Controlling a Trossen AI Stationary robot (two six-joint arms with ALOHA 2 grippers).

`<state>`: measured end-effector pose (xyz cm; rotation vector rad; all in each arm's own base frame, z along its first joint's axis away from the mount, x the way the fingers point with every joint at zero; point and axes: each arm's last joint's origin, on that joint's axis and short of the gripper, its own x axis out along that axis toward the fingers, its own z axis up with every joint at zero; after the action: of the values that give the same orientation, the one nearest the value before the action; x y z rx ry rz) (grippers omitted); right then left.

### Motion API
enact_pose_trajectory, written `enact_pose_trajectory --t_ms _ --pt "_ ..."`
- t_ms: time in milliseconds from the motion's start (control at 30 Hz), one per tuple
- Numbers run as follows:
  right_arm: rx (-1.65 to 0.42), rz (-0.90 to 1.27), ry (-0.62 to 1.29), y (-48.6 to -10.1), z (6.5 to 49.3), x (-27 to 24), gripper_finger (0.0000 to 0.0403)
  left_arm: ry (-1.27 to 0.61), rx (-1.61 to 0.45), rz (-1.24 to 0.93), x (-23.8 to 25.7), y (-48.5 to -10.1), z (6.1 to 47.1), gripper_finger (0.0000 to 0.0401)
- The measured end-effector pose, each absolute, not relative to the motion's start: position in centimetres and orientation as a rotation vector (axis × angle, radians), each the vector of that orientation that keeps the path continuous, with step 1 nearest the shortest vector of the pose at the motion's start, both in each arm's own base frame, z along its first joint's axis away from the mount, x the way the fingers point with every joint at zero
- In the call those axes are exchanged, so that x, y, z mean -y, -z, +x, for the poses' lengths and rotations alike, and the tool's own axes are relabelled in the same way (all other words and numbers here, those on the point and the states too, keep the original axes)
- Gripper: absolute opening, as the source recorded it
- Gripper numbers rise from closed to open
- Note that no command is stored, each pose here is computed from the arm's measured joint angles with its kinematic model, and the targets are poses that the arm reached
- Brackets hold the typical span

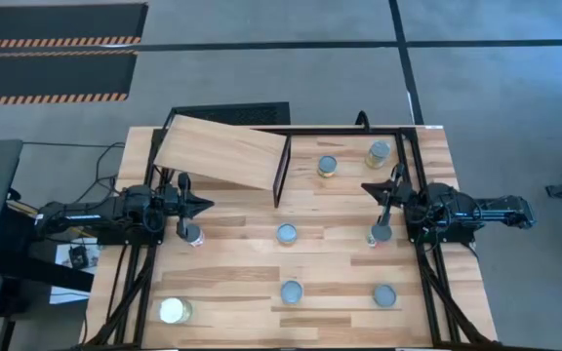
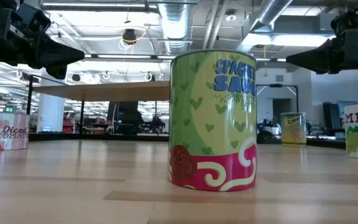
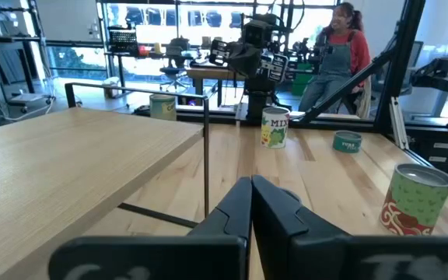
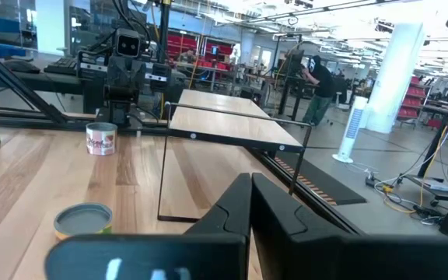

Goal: Pick and place cans onto a shelf

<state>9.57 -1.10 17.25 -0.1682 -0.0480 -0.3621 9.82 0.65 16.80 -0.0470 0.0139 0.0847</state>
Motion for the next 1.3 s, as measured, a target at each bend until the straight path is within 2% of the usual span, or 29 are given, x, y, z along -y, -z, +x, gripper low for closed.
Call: enact_pose_trajectory --t_ms 1133,1300 --pt "0.049 -0.17 0.363 -17.26 9.56 1.11 0.0033 -0.086 0.001 -0.042 -0.66 -16.94 9.82 0.0" --pt "0.106 -0.171 0.404 -17.97 9.43 1.26 0.0033 -0.086 0.002 -0.069 -0.66 -16.94 9.82 0.0"
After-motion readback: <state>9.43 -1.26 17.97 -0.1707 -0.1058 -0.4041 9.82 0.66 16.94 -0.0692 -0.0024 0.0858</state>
